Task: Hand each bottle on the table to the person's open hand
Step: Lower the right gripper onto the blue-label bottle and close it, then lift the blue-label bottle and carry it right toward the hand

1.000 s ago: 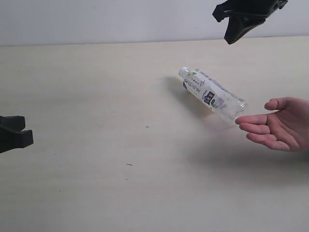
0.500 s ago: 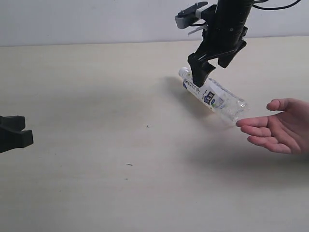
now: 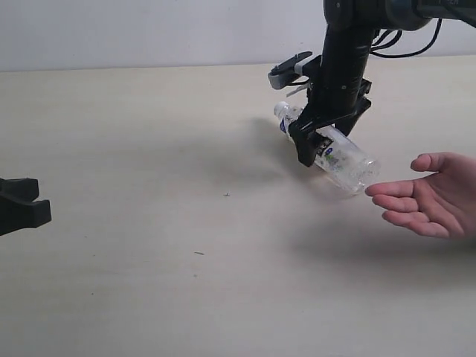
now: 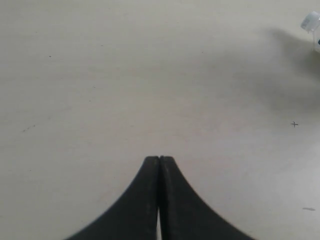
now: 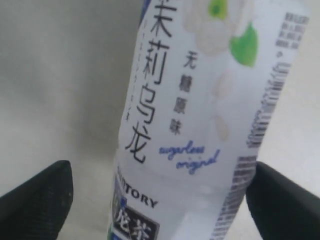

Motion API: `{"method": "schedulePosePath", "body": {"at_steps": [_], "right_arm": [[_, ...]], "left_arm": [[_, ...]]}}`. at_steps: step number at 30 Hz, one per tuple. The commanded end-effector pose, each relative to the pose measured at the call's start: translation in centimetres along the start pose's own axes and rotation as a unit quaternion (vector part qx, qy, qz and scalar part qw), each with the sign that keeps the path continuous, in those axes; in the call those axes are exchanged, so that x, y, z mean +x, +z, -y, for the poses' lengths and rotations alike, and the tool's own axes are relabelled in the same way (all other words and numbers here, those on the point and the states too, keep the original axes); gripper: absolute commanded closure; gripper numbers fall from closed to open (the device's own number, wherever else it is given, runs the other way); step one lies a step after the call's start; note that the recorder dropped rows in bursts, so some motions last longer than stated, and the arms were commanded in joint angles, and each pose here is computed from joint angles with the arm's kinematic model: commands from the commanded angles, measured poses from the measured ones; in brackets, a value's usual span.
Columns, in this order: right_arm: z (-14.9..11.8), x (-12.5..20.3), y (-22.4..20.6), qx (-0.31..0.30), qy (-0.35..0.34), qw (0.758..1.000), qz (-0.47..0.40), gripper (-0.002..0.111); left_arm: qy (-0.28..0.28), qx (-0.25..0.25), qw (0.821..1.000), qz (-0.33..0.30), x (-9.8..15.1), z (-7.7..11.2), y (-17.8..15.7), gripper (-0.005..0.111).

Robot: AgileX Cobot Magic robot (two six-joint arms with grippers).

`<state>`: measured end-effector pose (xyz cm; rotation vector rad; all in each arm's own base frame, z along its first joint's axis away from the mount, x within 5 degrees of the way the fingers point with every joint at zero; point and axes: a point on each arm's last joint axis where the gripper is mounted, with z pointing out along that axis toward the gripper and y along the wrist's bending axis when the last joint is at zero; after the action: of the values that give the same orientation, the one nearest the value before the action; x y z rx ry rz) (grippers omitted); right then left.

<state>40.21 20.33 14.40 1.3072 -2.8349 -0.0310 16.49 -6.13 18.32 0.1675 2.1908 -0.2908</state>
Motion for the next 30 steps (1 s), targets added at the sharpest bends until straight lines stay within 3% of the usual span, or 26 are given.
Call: {"method": "schedulePosePath", "body": {"at_steps": [1,10,11,12,14,15,18,30], "right_arm": [[0.2,-0.6,0.4,0.01,-0.001,1.0,0.017,0.02],[0.3,-0.8,1.5,0.01,0.0,1.0,0.016,0.025],[0.3,-0.8,1.6,0.009,0.0,1.0,0.016,0.029],[0.3,-0.8,1.6,0.01,0.002,1.0,0.017,0.035],[0.3,-0.7,1.4,0.009,0.005,1.0,0.016,0.057],[0.3,-0.8,1.0,0.01,0.005,1.0,0.019,0.075],[0.2,-0.6,-1.5,0.018,0.032,0.998,0.041,0.108],[-1.9,3.5,-15.6,0.05,0.097,0.981,0.158,0.108]], "left_arm": [[-0.006,-0.002,1.0,0.003,0.0,-0.1,-0.1,0.107],[-0.006,-0.002,1.0,0.003,0.0,-0.1,-0.1,0.107],[-0.006,-0.002,1.0,0.003,0.0,-0.1,-0.1,0.107],[-0.006,-0.002,1.0,0.003,0.0,-0.1,-0.1,0.107],[-0.006,-0.002,1.0,0.003,0.0,-0.1,-0.1,0.107],[-0.006,-0.002,1.0,0.003,0.0,-0.1,-0.1,0.107],[-0.006,-0.002,1.0,0.003,0.0,-0.1,-0.1,0.107],[-0.006,-0.002,1.0,0.003,0.0,-0.1,-0.1,0.107]]}}
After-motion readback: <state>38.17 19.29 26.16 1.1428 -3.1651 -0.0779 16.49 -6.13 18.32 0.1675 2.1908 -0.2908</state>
